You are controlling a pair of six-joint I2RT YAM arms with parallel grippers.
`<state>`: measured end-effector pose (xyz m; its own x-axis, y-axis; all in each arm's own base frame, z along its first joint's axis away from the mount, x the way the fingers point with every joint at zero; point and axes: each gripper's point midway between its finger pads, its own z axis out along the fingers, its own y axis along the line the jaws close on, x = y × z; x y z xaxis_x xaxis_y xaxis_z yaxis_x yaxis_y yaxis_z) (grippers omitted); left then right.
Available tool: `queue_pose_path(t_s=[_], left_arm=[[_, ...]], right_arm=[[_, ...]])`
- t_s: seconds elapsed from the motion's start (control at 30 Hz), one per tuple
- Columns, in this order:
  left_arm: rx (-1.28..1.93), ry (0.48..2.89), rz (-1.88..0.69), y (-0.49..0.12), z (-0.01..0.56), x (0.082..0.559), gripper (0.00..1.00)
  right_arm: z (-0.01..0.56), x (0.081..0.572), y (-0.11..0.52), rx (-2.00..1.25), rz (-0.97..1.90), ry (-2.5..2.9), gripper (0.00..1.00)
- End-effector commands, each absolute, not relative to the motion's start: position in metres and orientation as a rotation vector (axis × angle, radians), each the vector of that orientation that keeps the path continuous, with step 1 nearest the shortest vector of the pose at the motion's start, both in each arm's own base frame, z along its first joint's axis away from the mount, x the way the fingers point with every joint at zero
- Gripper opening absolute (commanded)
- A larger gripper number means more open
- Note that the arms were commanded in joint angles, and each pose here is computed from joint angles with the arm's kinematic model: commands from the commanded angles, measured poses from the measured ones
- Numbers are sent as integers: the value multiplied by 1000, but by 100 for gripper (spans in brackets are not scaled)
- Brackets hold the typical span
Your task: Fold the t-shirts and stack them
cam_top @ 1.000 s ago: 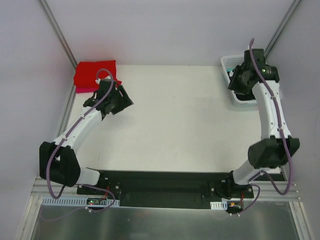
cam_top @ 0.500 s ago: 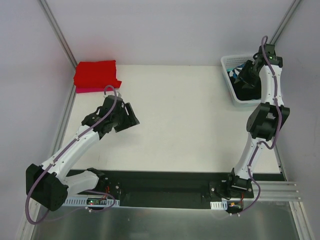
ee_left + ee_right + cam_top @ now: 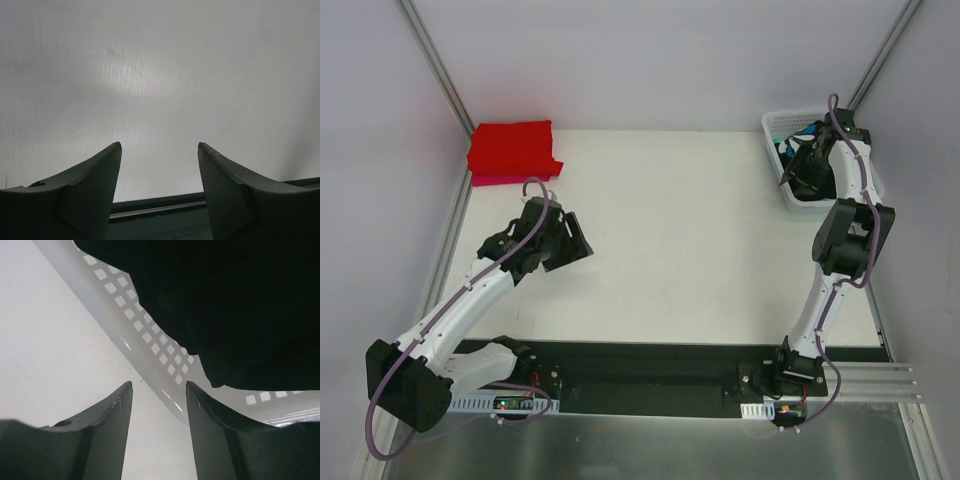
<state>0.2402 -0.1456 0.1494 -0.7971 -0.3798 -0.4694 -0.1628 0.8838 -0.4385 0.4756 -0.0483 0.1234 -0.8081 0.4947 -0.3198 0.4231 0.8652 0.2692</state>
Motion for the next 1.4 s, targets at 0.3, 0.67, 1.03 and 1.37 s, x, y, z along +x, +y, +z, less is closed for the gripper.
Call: queue_pose_path(t_s=[0.3, 0.67, 1.03, 1.37], left_arm=[[-429, 2478, -522, -139, 155, 224, 63], [-446, 2455, -498, -134, 159, 226, 64], [-506, 2403, -483, -93, 202, 289, 70], [-630, 2335, -497, -57, 241, 390, 69]], right_arm=[[94, 470, -15, 634, 375, 2703, 47], [107, 446, 114, 347, 658, 2803, 43], [146, 340, 239, -22, 837, 2837, 41], [194, 214, 291, -311, 908, 2764, 41]])
